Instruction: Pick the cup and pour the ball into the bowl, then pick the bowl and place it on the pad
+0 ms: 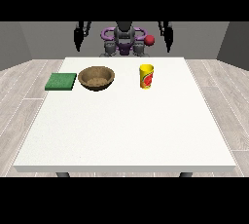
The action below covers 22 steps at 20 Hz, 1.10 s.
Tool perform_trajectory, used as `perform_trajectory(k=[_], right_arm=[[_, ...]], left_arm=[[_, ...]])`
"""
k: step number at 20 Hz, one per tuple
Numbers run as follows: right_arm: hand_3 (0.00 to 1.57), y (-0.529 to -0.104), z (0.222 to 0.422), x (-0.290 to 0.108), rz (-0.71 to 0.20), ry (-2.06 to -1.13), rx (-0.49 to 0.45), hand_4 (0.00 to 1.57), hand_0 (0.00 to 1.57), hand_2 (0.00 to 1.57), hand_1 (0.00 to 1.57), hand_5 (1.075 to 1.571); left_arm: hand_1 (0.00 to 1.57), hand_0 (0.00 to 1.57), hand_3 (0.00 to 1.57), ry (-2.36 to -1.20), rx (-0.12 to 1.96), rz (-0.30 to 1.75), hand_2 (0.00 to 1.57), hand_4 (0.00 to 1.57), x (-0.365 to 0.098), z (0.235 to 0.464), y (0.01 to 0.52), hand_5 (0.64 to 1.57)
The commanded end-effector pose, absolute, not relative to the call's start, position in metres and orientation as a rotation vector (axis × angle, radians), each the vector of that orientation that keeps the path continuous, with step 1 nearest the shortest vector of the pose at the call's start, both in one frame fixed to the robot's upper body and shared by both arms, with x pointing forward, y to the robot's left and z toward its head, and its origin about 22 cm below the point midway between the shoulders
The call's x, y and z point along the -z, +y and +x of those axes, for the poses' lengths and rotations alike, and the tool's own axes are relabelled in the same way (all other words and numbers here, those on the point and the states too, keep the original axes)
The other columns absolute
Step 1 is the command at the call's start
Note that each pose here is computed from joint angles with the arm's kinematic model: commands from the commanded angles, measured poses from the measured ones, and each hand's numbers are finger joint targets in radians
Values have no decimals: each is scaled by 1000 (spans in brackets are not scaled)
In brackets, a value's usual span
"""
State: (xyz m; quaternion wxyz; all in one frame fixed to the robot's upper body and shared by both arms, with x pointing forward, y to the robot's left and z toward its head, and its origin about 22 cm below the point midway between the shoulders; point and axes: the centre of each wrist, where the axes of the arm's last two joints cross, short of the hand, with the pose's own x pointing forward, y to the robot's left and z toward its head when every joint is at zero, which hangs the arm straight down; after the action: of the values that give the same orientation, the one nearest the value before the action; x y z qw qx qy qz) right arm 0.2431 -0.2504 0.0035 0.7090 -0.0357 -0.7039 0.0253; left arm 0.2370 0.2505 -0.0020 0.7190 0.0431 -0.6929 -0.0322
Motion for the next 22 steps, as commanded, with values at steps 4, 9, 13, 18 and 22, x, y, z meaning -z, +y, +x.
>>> perform_trajectory(k=[4, 9, 13, 18, 22], right_arm=[[0, -254, 247, -33, -83, -1601, -78, 616, 0, 0, 0, 1559], [0, -280, 244, -34, -23, -1486, 52, 616, 0, 0, 0, 1560], [0, -288, 239, -51, -33, -1530, 43, 570, 0, 0, 0, 1563], [0, -290, 235, -52, -38, -1648, 81, 517, 0, 0, 0, 1561], [0, -306, 248, -56, 2, -1739, 40, 374, 0, 0, 0, 1563]], left_arm=[[0, 0, 0, -1542, 94, 122, 0, 0, -23, 239, 259, 1535], [0, 0, 0, -1423, -48, -121, 0, 0, -43, 230, 172, 1532], [0, 0, 0, -1479, -99, -98, 0, 0, -80, 240, 159, 1535], [0, 0, 0, -1600, -82, -80, 0, 0, -77, 231, 164, 1529], [0, 0, 0, -1756, -53, -42, 0, 0, -89, 262, 181, 1519]])
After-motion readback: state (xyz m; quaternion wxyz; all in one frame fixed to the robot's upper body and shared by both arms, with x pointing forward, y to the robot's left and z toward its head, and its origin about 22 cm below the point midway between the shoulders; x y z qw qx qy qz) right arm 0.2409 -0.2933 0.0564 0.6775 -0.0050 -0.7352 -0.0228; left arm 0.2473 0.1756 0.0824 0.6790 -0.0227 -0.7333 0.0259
